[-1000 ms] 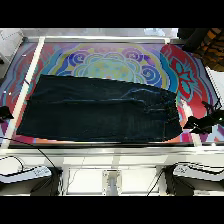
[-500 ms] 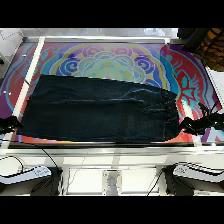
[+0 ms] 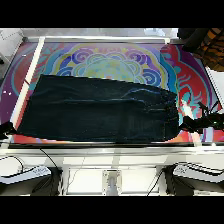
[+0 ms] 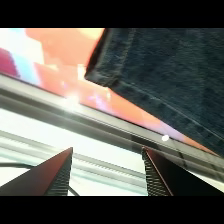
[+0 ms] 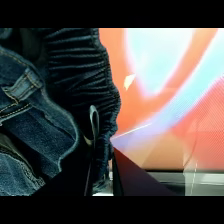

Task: Fold the clothes and pants, and hang the long-sleeved shirts on hangers.

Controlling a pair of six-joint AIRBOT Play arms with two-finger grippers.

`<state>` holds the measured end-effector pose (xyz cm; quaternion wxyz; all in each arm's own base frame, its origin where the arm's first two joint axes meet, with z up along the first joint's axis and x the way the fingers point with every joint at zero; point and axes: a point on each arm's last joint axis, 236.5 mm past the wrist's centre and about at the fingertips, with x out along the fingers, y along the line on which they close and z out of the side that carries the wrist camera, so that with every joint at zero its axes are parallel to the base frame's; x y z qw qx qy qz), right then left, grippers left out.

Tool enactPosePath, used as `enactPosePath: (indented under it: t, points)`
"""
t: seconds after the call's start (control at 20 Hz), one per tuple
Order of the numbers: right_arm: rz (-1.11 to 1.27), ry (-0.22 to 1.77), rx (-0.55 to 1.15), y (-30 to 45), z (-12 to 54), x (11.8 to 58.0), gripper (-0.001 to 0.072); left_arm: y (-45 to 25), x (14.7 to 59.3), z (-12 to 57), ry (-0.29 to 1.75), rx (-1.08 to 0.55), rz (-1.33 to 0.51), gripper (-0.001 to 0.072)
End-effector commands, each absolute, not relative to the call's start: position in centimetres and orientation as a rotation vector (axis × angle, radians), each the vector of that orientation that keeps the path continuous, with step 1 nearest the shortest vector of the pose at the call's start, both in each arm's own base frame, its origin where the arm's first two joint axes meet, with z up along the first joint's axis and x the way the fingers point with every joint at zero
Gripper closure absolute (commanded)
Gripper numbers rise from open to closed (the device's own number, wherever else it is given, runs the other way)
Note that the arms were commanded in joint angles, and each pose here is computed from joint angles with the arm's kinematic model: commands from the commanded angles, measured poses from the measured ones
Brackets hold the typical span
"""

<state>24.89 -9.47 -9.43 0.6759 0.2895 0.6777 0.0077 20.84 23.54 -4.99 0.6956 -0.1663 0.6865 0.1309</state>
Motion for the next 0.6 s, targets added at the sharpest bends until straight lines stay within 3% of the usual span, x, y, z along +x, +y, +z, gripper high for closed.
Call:
enactPosePath:
  t: [0.0,0.1,0.15,0.2,0.55]
  points:
    - [0.018,1.515,0.660,-9.4,-9.4,25.1,0.0584,24.3,21.4,-5.2,1.475,-0.394,0.321,0.0215]
    - [0.019,1.516,0.662,-9.3,-9.4,25.1,0.0588,24.1,22.4,-5.8,1.427,-0.413,0.317,0.0215]
    - [0.018,1.518,0.659,-9.3,-9.4,25.0,0.0677,24.1,22.7,-6.2,1.410,-0.415,0.320,0.0214]
    - [0.018,1.519,0.658,-9.4,-9.4,25.0,0.0691,24.1,22.9,-6.6,1.396,-0.413,0.324,0.0214]
    - [0.019,1.520,0.661,-9.3,-9.4,25.0,0.0691,24.4,24.7,-8.8,1.324,-0.461,0.339,0.0215]
